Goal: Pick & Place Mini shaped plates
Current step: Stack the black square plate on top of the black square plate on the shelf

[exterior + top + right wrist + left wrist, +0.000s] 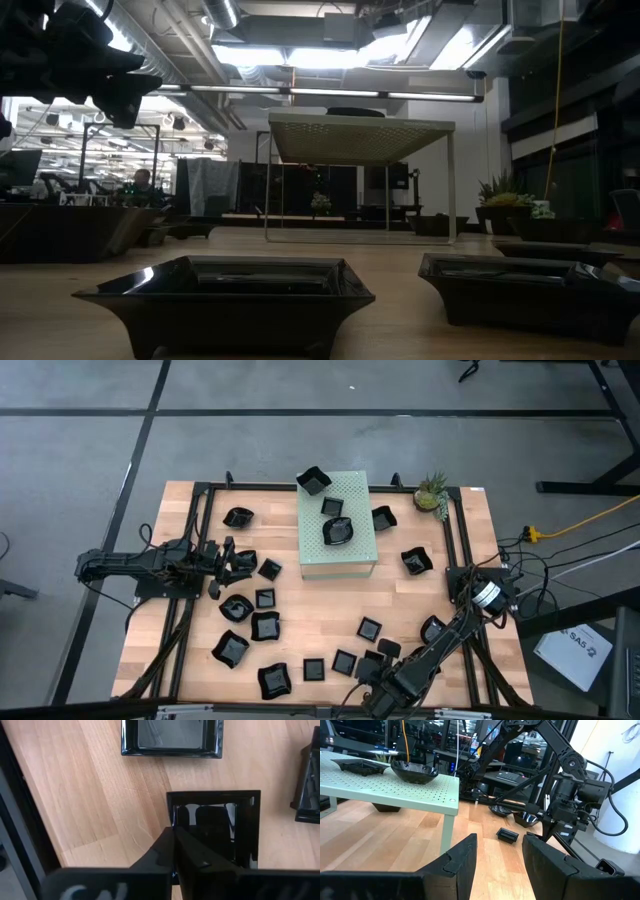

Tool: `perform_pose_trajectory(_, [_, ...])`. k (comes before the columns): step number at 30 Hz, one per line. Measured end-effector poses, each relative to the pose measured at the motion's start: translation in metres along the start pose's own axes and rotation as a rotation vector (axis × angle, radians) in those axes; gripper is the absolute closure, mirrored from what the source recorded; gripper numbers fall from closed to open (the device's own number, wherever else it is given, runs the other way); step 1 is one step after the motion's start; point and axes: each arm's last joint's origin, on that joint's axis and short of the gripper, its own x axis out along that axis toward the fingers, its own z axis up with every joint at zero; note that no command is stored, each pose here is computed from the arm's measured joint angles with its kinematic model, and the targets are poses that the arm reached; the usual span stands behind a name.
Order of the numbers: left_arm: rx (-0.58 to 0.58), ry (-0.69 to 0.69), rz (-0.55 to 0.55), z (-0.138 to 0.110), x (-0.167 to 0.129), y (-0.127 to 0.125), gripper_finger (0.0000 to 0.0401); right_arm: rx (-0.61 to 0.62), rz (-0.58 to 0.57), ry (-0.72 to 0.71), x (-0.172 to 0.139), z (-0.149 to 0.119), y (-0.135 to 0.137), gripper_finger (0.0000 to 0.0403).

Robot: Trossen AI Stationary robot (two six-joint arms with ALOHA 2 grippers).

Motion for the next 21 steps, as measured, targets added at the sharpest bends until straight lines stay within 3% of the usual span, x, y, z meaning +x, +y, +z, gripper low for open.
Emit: perform_pose_trajectory(21, [0.0,0.0,0.0,0.0,0.0,0.0,0.0249,-0.068,-0.008,0.015,-0.032,0.007,0.009,0.0401])
